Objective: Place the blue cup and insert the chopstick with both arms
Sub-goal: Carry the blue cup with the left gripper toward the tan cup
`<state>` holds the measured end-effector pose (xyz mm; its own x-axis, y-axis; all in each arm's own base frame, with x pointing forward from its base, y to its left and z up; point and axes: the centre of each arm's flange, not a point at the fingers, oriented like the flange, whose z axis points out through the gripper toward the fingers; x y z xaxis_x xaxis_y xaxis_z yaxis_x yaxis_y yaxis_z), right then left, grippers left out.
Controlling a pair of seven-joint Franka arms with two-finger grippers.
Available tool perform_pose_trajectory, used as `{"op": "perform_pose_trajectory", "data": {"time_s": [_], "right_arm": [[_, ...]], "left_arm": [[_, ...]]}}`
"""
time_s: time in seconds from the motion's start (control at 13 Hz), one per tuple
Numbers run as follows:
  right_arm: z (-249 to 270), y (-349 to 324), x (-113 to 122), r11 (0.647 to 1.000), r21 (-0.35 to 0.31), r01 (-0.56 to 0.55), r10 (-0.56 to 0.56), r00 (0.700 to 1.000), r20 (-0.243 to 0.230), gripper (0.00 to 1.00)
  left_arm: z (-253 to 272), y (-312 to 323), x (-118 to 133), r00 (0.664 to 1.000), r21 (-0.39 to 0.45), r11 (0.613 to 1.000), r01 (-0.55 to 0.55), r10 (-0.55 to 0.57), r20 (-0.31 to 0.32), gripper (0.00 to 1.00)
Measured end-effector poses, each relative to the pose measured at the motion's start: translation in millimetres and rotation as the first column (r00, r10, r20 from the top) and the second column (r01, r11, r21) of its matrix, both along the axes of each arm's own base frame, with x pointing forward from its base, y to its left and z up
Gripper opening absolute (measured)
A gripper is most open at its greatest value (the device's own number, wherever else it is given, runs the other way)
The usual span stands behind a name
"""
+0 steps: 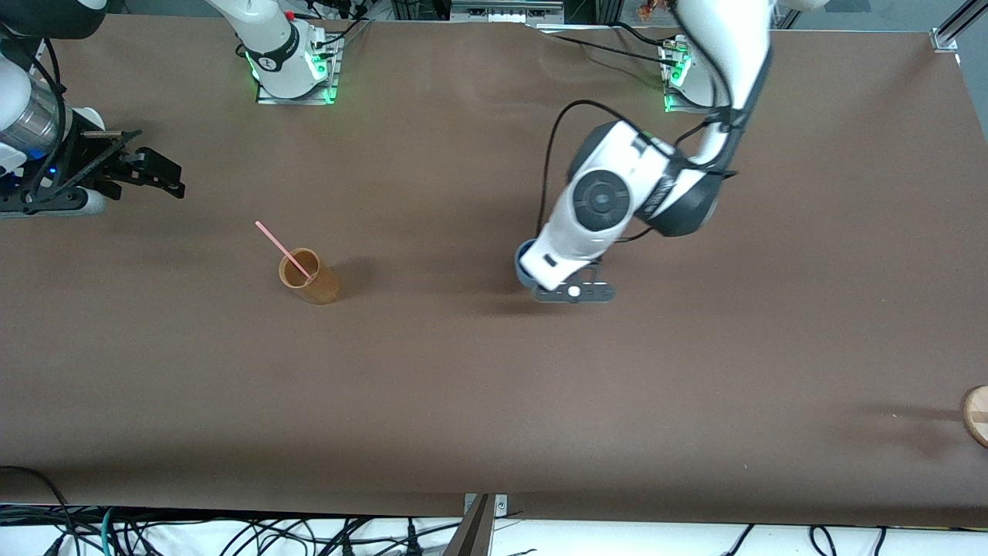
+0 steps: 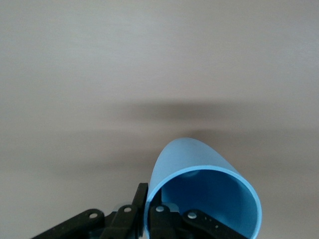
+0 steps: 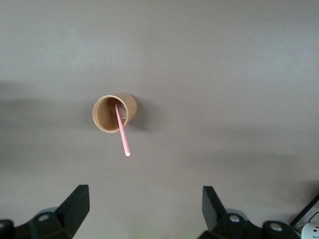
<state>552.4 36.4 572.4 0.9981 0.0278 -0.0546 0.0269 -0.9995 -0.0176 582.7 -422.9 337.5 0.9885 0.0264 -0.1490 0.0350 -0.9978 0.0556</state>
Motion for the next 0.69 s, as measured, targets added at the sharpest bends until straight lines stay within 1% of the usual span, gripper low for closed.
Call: {"op": "perform_pose_trajectory", "data": {"time_s": [0.15,0.31,0.54,0.69], "right_arm": [[-0.1,-0.1,0.1,1.000,0.000,0.000,0.000,1.000,0.000,1.00],[-0.2,-0.1,0.1,1.000,0.000,0.000,0.000,1.000,0.000,1.00],[-0.3,-0.1,0.2,1.000,0.000,0.000,0.000,1.000,-0.001,1.00],[-0.4,-0.1,0.2,1.000,0.000,0.000,0.000,1.000,-0.001,1.00]], "left_arm": [[-11.8,-36.5,-3.3,1.000,-0.031,0.999,-0.021,0.021,0.002,0.06],[-25.1,-60.7,-6.6,0.998,-0.066,0.997,-0.049,0.052,0.031,0.06],[-58.1,-87.3,-19.2,0.995,-0.077,0.994,-0.079,0.083,0.050,0.06],[-81.9,-96.4,-26.7,0.994,-0.066,0.993,-0.094,0.097,0.041,0.06]]}}
